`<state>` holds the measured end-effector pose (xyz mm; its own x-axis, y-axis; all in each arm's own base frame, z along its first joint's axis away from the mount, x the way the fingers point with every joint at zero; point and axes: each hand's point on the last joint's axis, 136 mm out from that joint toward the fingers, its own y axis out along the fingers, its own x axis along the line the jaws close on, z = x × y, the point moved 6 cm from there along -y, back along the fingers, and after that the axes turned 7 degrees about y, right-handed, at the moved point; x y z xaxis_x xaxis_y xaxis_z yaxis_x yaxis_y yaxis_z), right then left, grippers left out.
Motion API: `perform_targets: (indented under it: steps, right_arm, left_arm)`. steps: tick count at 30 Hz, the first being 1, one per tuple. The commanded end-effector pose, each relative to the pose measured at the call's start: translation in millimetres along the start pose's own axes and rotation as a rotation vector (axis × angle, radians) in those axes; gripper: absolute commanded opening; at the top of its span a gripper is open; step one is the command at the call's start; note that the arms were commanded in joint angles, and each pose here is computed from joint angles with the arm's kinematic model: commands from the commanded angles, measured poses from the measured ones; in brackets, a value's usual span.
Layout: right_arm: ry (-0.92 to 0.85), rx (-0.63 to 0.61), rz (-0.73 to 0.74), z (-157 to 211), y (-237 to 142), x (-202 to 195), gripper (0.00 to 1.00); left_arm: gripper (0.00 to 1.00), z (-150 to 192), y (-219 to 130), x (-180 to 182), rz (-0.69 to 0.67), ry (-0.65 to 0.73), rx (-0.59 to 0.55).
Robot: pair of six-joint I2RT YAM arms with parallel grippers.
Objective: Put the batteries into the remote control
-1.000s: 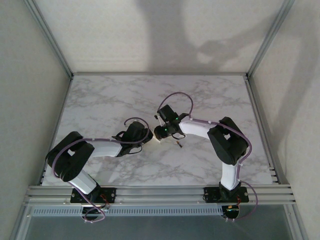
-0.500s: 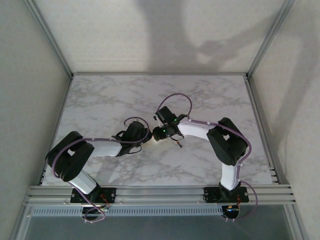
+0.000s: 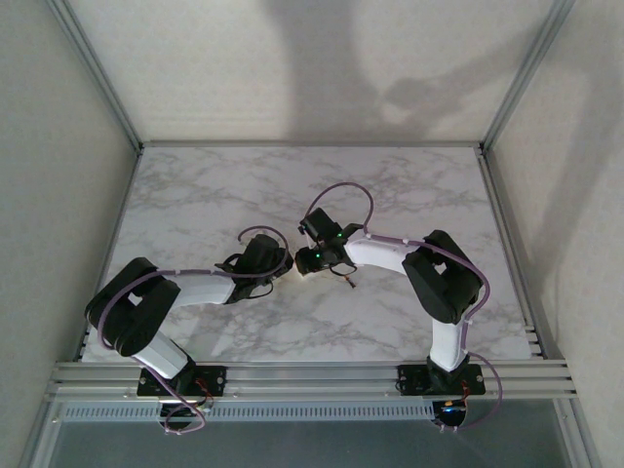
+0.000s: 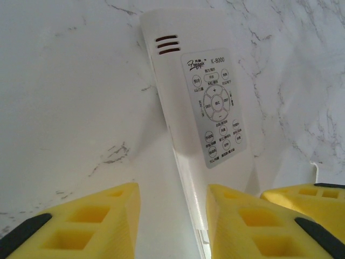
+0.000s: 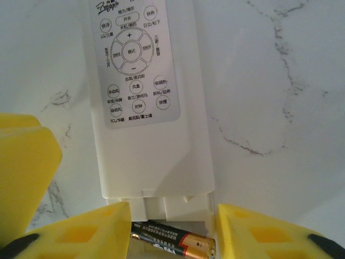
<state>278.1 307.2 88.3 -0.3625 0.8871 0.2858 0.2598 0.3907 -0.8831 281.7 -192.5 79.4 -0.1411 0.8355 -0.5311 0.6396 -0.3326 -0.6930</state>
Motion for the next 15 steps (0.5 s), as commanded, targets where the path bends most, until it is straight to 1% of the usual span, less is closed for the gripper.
perform_targets:
  steps: [1, 11, 15]
  right_arm:
    - [0.007, -0.012, 0.016, -7, -3, 7, 0.48]
    - [0.014, -0.022, 0.029, -11, -3, 7, 0.49]
    - [0.008, -0.042, 0.020, -14, -13, 9, 0.53]
  left_arm:
    - [0.37, -5, -3, 2, -0.006, 0.002, -0.019]
    - [0.37, -5, -4, 2, -0.003, 0.009, -0.021]
    - [0.38, -8, -8, 1, -0.007, 0.037, -0.034]
